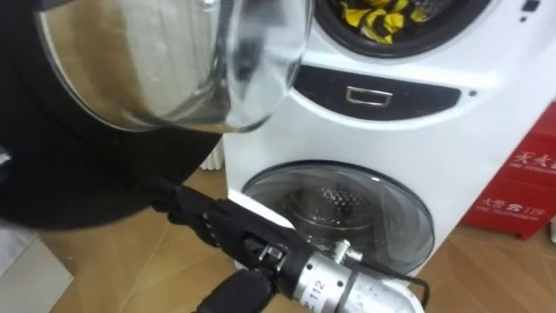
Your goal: Pick clothes from washing machine
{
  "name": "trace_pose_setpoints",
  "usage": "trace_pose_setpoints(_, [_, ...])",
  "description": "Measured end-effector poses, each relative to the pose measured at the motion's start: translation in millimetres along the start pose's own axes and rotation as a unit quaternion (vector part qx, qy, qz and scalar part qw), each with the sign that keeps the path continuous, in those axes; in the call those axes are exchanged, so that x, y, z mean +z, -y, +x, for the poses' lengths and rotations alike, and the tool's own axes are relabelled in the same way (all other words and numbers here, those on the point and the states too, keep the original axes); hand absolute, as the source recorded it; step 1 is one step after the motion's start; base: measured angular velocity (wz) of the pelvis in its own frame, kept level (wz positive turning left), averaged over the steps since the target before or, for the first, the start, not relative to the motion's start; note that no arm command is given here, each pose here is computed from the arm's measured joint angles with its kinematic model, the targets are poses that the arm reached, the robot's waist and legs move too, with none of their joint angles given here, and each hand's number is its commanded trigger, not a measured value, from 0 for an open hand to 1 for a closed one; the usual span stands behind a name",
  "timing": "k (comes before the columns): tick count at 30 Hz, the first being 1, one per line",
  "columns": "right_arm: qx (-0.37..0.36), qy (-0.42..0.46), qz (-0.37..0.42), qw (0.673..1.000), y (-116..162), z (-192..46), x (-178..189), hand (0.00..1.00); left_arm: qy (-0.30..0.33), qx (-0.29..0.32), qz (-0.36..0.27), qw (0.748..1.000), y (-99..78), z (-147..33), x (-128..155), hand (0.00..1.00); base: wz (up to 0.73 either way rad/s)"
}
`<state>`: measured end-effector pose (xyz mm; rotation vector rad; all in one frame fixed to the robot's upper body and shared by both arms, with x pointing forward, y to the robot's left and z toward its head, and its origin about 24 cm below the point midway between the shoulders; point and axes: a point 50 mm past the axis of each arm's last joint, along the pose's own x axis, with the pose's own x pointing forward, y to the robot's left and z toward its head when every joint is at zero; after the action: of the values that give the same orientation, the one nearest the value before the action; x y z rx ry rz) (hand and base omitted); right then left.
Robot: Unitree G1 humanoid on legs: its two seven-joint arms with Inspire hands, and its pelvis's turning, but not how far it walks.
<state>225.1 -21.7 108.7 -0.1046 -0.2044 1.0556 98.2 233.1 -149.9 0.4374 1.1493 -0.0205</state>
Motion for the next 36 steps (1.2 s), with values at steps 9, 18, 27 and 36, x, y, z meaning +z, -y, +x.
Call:
trace_pose_setpoints(9, [0.003,-0.004,-0.028,1.0,3.7,3.9,4.0,0.0,-0.01,0.013,0.008,1.0,0.3,0.0,-3.6,0.0,0.0])
trace_pose_setpoints(18, [0.01,-0.006,-0.025,1.0,2.6,4.1,3.2,0.0,-0.019,0.019,0.011,1.0,1.4,-0.1,-5.3,0.0,0.02])
trace_pose_setpoints(27, [0.019,-0.014,-0.014,1.0,-2.9,2.7,-2.6,0.0,-0.015,0.02,0.014,1.0,4.4,2.7,1.5,0.0,0.0])
trace_pose_setpoints(36, [0.009,-0.036,0.003,0.999,-4.3,-2.0,-14.9,0.0,-0.025,0.019,0.003,0.999,4.0,4.3,-0.1,0.0,0.04])
